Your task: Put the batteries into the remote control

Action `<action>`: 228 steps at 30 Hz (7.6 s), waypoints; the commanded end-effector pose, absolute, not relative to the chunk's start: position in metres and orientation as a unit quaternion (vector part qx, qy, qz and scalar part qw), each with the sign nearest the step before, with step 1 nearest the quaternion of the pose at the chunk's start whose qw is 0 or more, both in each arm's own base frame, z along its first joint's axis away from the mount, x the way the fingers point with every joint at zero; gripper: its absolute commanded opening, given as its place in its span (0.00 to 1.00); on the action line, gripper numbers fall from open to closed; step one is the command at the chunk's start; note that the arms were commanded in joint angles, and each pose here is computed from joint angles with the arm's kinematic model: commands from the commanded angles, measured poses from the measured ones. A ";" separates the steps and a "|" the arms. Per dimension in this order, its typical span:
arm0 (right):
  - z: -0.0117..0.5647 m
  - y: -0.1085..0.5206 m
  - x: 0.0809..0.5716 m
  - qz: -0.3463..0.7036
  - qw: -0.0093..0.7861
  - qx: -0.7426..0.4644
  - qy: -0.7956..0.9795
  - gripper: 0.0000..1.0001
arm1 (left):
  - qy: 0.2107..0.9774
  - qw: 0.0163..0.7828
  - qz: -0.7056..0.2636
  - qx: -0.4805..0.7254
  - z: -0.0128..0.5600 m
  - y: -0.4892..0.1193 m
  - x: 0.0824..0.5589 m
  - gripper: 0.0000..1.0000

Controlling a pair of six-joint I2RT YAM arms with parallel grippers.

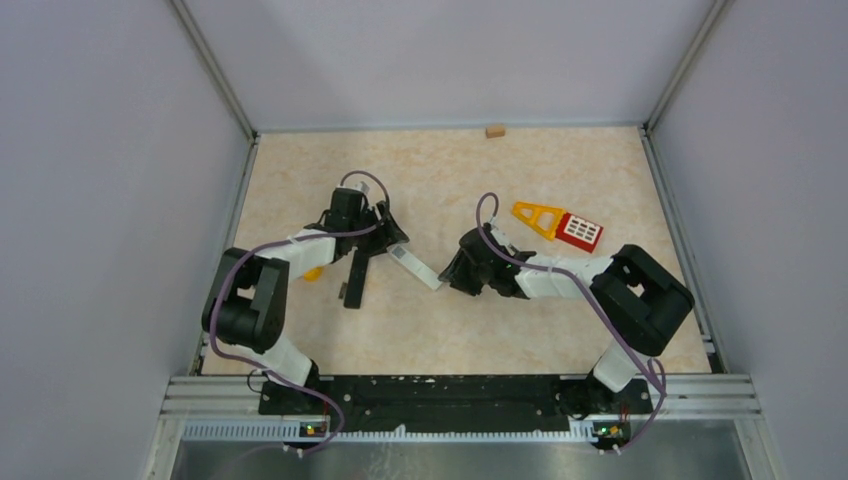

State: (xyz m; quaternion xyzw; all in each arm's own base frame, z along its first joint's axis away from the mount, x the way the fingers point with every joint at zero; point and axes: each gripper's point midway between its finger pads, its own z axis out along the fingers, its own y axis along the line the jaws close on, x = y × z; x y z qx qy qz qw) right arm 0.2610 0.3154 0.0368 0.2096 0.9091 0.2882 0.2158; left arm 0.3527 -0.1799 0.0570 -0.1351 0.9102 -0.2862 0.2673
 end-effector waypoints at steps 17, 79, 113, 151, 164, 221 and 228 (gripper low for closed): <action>0.056 0.335 0.269 0.337 0.191 0.236 0.891 0.23 | 0.919 0.254 -0.283 -0.105 0.041 -0.180 0.350 0.53; 0.058 0.312 0.281 0.326 0.217 0.317 0.864 0.23 | 0.902 0.277 -0.312 -0.114 0.074 -0.168 0.368 0.55; 0.054 0.341 0.259 0.400 0.166 0.250 0.866 0.17 | 0.895 0.226 -0.374 -0.094 0.044 -0.182 0.351 0.45; 0.107 0.312 0.283 0.264 0.380 -0.110 0.880 0.85 | 0.907 0.345 -0.188 -0.153 0.121 -0.106 0.376 0.98; 0.048 0.364 0.282 0.151 0.353 -0.398 0.833 0.83 | 0.927 0.300 -0.104 -0.199 0.079 -0.070 0.311 0.99; 0.085 0.240 0.366 0.138 0.369 -0.035 0.918 0.79 | 0.967 0.236 0.055 -0.079 0.013 -0.104 0.313 0.63; 0.111 0.244 0.341 0.194 0.359 -0.032 0.912 0.78 | 0.968 0.239 0.024 -0.071 0.019 -0.118 0.316 0.40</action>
